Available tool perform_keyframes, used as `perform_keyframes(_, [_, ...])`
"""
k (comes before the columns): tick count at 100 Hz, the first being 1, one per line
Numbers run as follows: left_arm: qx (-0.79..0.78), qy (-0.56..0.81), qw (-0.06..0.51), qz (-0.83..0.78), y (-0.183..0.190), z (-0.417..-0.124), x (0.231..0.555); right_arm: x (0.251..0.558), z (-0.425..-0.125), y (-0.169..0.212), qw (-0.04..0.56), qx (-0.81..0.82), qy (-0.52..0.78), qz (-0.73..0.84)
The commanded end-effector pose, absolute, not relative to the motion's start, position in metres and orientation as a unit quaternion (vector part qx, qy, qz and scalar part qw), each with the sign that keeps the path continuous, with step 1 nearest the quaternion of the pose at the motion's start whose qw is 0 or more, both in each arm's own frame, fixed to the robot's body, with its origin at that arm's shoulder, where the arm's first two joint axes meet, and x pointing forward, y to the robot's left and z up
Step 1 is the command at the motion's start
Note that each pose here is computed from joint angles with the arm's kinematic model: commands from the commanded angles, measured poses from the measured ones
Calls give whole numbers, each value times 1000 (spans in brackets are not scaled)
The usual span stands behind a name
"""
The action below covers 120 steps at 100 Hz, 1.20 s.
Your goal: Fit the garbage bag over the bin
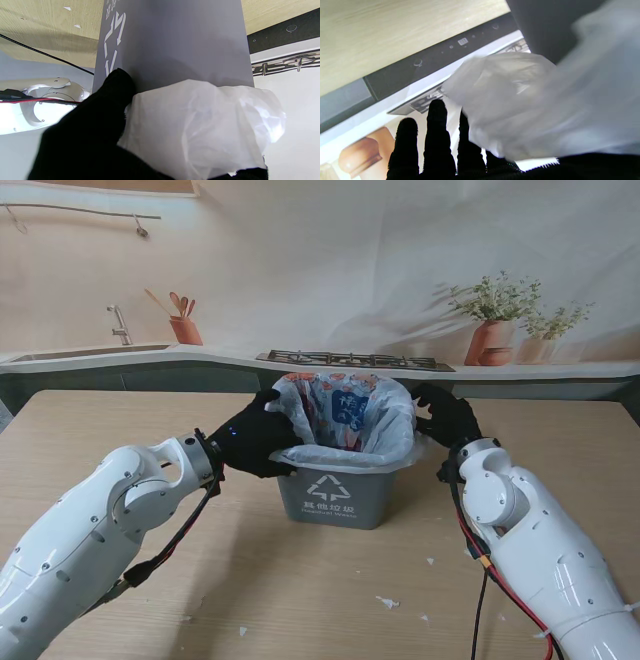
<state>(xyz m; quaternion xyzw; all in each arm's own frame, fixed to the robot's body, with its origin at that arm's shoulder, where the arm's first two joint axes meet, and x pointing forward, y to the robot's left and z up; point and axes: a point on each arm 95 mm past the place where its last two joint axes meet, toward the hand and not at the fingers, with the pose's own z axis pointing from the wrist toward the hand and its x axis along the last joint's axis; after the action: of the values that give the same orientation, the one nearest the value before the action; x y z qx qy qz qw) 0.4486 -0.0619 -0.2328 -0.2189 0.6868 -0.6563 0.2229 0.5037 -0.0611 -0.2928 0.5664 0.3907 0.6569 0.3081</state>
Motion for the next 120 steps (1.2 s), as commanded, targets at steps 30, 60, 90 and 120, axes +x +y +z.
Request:
perform_keyframes(30, [-233, 709, 211, -632, -60, -253, 445, 493, -276, -61, 239, 605, 296, 699])
perform_keyframes(60, [-233, 708, 211, -633, -60, -251, 445, 483, -266, -64, 186, 627, 227, 721])
perform_keyframes(90, [-230, 699, 206, -645, -58, -248, 445, 469, -256, -67, 195, 602, 230, 739])
perform_keyframes(120, [-229, 681, 207, -664, -55, -238, 445, 467, -257, -68, 195, 599, 227, 743])
